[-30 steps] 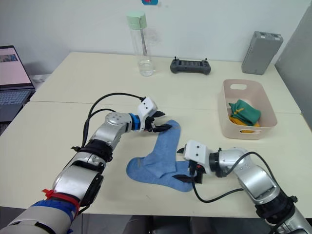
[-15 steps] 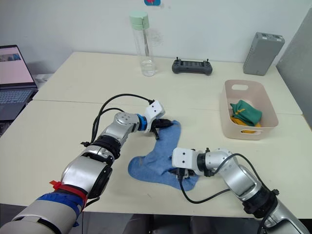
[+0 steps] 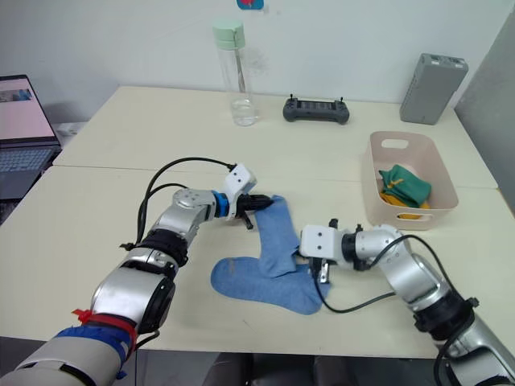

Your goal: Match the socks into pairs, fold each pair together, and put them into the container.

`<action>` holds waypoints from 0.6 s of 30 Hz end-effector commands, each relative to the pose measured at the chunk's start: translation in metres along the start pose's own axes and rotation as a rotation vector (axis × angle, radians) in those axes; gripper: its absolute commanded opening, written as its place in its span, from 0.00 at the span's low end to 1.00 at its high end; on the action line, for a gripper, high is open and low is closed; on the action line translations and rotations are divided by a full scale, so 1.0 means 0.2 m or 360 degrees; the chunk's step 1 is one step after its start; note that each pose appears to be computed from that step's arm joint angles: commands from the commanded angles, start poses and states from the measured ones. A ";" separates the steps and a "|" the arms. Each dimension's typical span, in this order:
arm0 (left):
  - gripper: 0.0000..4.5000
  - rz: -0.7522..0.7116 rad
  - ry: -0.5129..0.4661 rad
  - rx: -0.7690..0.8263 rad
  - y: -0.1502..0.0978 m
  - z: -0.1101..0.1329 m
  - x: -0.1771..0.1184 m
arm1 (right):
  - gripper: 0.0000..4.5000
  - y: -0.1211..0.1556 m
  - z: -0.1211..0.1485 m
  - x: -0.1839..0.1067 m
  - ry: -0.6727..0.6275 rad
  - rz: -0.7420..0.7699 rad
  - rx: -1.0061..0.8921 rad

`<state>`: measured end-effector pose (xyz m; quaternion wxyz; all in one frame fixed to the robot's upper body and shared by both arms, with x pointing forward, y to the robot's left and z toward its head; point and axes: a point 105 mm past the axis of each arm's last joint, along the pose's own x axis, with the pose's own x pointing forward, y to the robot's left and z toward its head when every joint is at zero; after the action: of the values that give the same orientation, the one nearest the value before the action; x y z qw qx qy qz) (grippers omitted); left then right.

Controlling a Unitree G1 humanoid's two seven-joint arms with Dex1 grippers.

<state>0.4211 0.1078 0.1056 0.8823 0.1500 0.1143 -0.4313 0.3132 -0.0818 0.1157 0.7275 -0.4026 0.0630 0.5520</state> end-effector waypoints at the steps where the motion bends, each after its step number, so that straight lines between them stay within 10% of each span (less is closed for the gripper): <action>1: 0.00 0.0100 -0.0141 -0.0063 -0.01 0.09 -0.03 | 0.01 -0.14 0.03 -0.01 -0.0072 -0.0096 -0.0108; 7: 0.00 0.0376 -0.0239 -0.0227 -0.03 0.13 -0.14 | 0.01 -0.23 0.00 0.03 -0.0165 -0.0085 -0.0095; 12: 0.00 0.0533 -0.0251 -0.0308 -0.05 0.09 -0.17 | 0.29 -0.26 -0.04 0.00 -0.0152 -0.0081 -0.0083; 18: 0.45 0.0637 -0.0293 -0.0404 -0.03 0.09 -0.22 | 0.78 -0.37 -0.12 -0.15 -0.0081 -0.0386 0.0077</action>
<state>0.3917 0.1263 0.1157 0.9644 0.0207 0.0899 -0.2480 0.3681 -0.1154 0.1345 0.7738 -0.3817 0.0325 0.5045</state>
